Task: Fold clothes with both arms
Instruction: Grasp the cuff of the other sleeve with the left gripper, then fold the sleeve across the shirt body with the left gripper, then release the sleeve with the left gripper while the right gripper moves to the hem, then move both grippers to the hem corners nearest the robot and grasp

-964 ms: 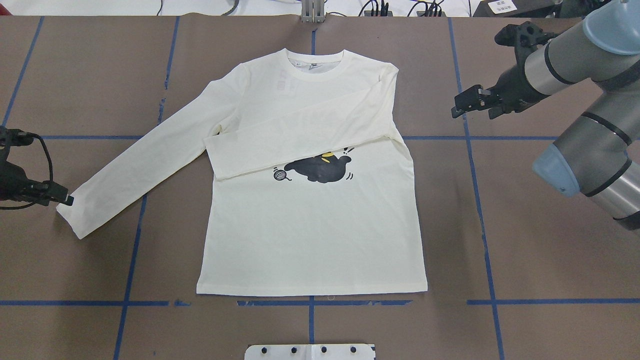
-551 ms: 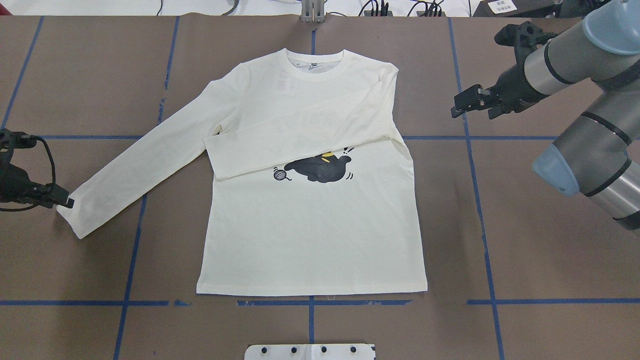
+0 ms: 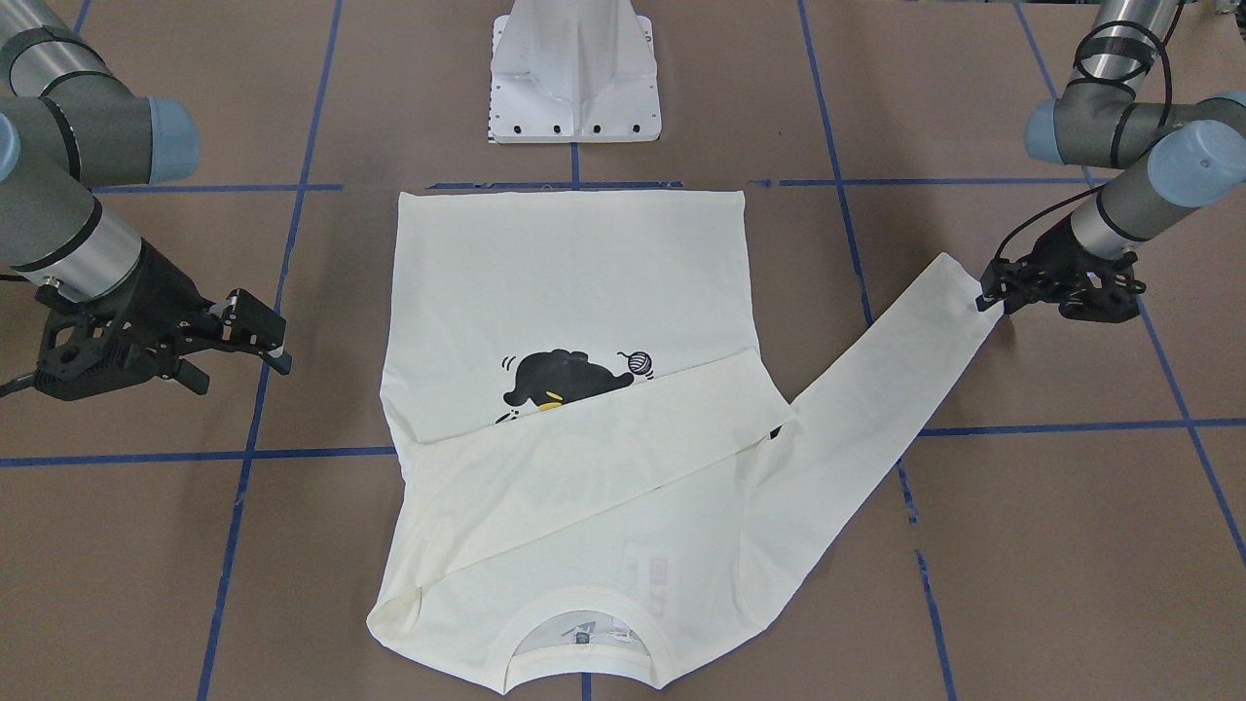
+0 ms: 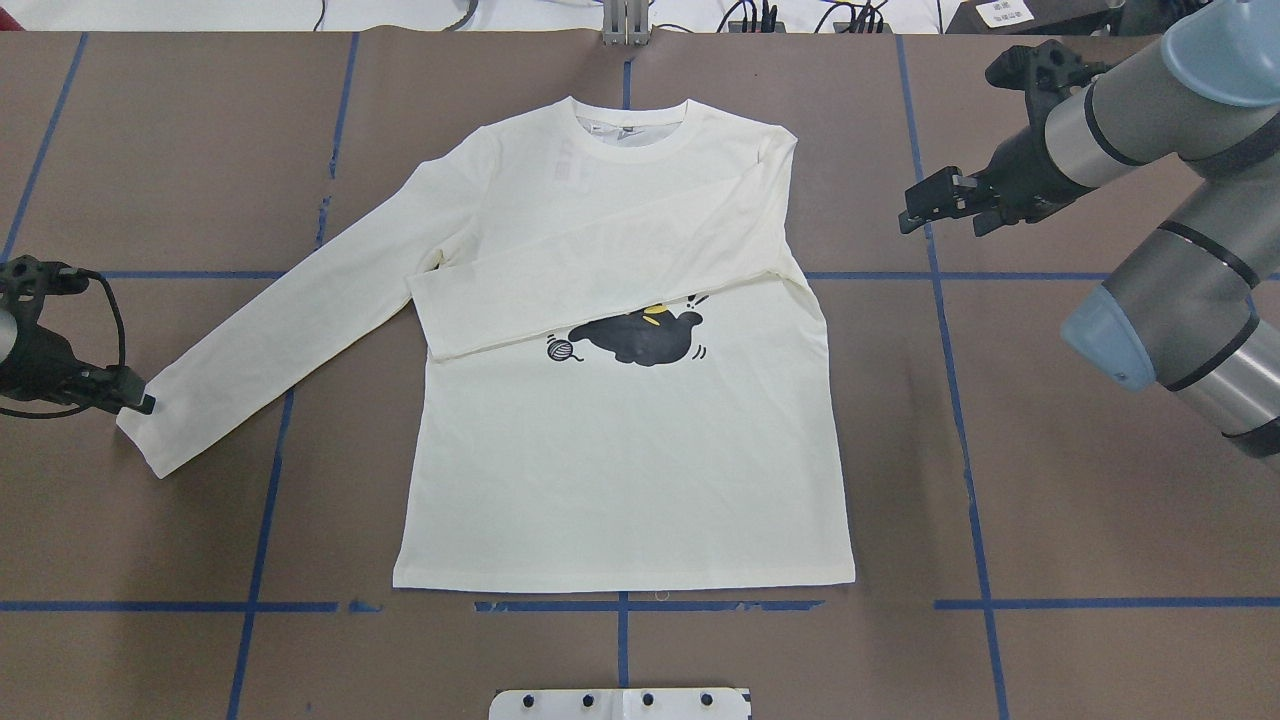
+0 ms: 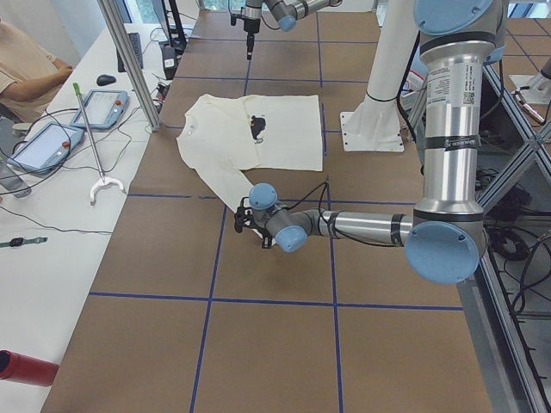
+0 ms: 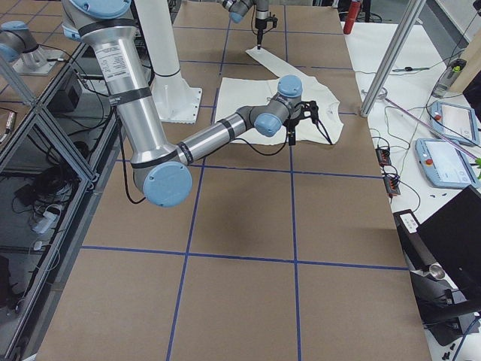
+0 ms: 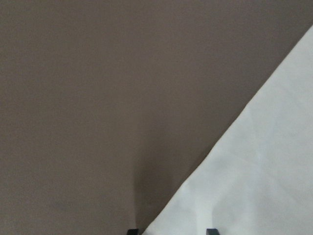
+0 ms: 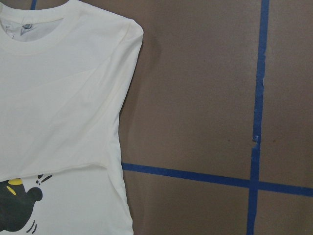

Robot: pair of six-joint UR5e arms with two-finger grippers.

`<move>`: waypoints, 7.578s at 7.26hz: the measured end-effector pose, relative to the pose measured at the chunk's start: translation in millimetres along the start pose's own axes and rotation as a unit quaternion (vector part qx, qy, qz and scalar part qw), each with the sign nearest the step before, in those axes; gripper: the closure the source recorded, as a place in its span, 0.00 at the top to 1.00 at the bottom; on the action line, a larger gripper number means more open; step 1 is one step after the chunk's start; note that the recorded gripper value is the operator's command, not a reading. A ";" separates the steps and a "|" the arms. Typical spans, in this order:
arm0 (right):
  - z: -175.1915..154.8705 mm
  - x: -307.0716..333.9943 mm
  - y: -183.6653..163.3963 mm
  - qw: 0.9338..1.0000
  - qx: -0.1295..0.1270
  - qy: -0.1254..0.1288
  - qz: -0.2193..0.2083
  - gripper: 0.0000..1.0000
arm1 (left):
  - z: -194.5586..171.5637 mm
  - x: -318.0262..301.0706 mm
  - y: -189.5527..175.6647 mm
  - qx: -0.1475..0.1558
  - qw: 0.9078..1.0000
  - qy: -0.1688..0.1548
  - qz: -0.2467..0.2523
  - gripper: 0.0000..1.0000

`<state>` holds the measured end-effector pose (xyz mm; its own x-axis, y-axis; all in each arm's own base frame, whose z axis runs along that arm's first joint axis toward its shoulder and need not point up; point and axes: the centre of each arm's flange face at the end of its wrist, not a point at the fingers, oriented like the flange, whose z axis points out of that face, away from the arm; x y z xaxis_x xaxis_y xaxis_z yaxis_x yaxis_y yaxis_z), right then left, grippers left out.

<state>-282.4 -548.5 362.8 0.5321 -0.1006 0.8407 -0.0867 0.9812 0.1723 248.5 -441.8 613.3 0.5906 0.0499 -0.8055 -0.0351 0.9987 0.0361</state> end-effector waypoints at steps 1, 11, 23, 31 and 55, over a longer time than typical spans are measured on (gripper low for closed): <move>0.3 0.3 -0.1 1.000 0.000 0.000 0.000 1.00 | 0.1 4.0 -2.8 0.001 1.000 0.003 0.003 0.00; -33.8 109.7 21.2 1.000 -0.012 -0.015 -0.013 1.00 | -135.1 493.1 -146.9 0.053 0.950 0.158 -0.264 0.00; -12.3 87.7 60.2 1.000 -0.003 -0.028 0.011 1.00 | -76.4 552.3 -37.7 0.106 0.928 0.152 -0.324 0.94; 78.0 -139.8 306.2 0.984 0.077 -0.042 0.155 0.92 | -154.4 400.0 -53.9 0.198 0.971 0.054 -0.123 0.94; 65.6 -106.8 354.9 0.984 0.049 -0.015 0.173 0.00 | -28.1 374.0 118.5 0.153 0.955 0.018 -0.253 0.94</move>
<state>-425.3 -200.3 367.8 0.4319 0.2299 0.8721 -0.3400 0.9371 -0.0787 442.5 -305.1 299.8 0.4418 -0.4337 -0.7853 0.4882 0.8506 -0.1952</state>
